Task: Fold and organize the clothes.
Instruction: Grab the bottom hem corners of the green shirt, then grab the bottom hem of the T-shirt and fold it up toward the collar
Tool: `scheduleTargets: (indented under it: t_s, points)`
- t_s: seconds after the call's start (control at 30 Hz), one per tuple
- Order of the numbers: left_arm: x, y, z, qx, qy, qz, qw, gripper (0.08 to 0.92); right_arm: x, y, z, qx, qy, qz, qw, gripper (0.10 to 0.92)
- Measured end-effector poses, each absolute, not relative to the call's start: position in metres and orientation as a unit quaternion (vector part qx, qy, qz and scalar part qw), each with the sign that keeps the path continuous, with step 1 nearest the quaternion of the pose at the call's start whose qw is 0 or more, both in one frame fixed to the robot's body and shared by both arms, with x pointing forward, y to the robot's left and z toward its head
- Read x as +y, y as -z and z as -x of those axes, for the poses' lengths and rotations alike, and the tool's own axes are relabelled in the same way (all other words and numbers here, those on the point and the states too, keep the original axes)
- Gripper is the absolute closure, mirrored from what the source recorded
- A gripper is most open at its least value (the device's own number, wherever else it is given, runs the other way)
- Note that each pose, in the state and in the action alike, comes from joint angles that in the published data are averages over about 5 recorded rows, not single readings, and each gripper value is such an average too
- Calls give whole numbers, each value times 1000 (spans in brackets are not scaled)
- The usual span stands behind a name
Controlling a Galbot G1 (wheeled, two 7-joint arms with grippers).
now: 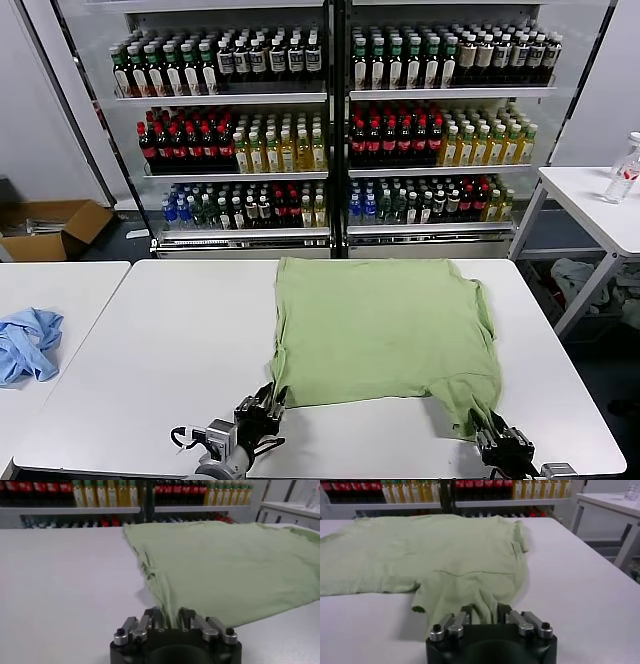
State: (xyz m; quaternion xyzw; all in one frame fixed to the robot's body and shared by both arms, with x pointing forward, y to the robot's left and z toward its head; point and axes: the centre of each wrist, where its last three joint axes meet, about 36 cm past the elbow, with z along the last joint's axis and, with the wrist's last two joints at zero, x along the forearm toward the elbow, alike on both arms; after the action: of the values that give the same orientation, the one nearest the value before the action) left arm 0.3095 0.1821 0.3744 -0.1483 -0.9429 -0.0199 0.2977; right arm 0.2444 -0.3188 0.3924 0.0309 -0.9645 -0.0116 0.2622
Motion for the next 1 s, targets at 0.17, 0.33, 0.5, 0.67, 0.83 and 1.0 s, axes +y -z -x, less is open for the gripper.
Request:
scheduleTargets:
  t_s: [0.17,0.33,0.5,0.67,0.83,1.0]
  points:
    - [186,-376,-310,-942,22,159,295,867,-315,-405,-243,-966,16,-41,256,909]
    - [202,-387,-304,-944,31,158,289,915,-305,-422,-232,-966,14,-59,251,916]
    - [228,-405,-291,-944,46,146,292,915,-294,-437,-214,-964,0,-76,257,916]
    - [253,-428,-270,-944,58,130,297,915,-289,-454,-201,-962,-19,-84,260,916]
    - [272,-459,-249,-946,71,115,293,915,-288,-469,-200,-964,-31,-86,248,916]
    - [281,-481,-244,-951,78,113,278,915,-287,-478,-216,-971,-33,-81,223,916]
